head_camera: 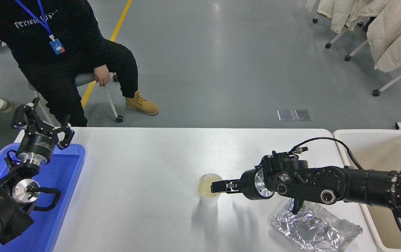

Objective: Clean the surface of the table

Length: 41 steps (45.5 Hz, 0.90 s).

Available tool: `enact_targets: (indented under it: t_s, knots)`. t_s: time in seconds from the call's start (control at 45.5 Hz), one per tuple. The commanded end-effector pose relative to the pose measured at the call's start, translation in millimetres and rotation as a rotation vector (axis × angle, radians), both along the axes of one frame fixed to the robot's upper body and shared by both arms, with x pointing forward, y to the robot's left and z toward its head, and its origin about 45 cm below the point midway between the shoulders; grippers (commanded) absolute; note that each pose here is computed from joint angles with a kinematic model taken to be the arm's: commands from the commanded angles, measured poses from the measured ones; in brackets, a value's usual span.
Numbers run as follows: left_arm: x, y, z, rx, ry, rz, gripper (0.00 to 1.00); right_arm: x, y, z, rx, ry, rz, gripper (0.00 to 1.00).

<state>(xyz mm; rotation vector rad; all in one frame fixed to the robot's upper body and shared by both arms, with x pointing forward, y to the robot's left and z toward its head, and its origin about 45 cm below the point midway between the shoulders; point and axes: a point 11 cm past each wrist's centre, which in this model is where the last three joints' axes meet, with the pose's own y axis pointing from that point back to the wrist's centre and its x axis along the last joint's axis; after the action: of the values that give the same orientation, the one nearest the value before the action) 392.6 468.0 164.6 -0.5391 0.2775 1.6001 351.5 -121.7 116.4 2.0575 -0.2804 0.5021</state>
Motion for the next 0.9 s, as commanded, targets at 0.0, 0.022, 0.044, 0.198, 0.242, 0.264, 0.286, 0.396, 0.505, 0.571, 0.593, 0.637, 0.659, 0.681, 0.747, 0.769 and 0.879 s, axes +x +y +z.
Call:
enact_targets:
  t_s: [0.0, 0.022, 0.044, 0.198, 0.242, 0.264, 0.286, 0.396, 0.505, 0.571, 0.593, 0.637, 0.659, 0.681, 0.747, 0.769, 0.879]
  knots:
    - [-0.1, 0, 0, 0.000, 0.000, 0.001, 1.00, 1, 2, -1, -0.012, -0.007, 0.008, 0.45]
    - [0.1, 0, 0, 0.000, 0.000, -0.001, 1.00, 2, 2, -1, -0.014, -0.009, 0.006, 0.37]
    - [-0.1, 0, 0, 0.000, 0.000, 0.001, 1.00, 1, 2, -1, -0.016, -0.008, 0.007, 0.27]
    - [-0.1, 0, 0, 0.001, 0.001, 0.000, 1.00, -1, -2, -4, -0.060, 0.037, 0.007, 0.00]
    - [-0.1, 0, 0, 0.000, 0.000, 0.001, 1.00, -1, -2, -3, -0.064, 0.039, 0.005, 0.00]
    - [-0.1, 0, 0, 0.000, 0.000, 0.001, 1.00, -1, -2, -3, -0.064, 0.040, 0.006, 0.00]
    - [-0.1, 0, 0, 0.000, 0.000, 0.001, 1.00, -1, -3, -3, -0.065, 0.040, 0.005, 0.00]
    - [-0.1, 0, 0, 0.000, 0.000, 0.001, 1.00, -1, -3, -2, -0.063, 0.042, 0.005, 0.00]
    - [0.1, 0, 0, 0.000, 0.000, -0.001, 1.00, 0, -3, -1, -0.059, 0.043, 0.003, 0.00]
    - [0.1, 0, 0, 0.000, 0.000, -0.001, 1.00, 0, -5, -1, -0.060, 0.042, 0.000, 0.00]
    - [-0.1, 0, 0, 0.000, 0.000, 0.001, 1.00, 0, -5, -1, -0.060, 0.043, -0.002, 0.00]
    - [-0.1, 0, 0, 0.000, 0.000, 0.001, 1.00, 1, -6, -1, -0.060, 0.044, -0.003, 0.00]
    - [-0.1, 0, 0, 0.000, 0.000, 0.001, 1.00, 1, -8, -1, -0.061, 0.043, -0.006, 0.00]
    - [-0.1, 0, 0, 0.000, 0.000, 0.001, 1.00, 2, -9, -1, -0.062, 0.043, -0.009, 0.00]
    - [-0.1, 0, 0, 0.000, 0.000, 0.001, 1.00, 3, -10, 1, -0.060, 0.041, -0.013, 0.00]
    - [-0.1, 0, 0, 0.001, 0.001, 0.000, 1.00, 4, -12, 2, -0.060, 0.041, -0.018, 0.00]
    - [-0.1, 0, 0, 0.000, 0.000, 0.001, 1.00, 8, -23, 12, -0.048, 0.050, -0.045, 0.00]
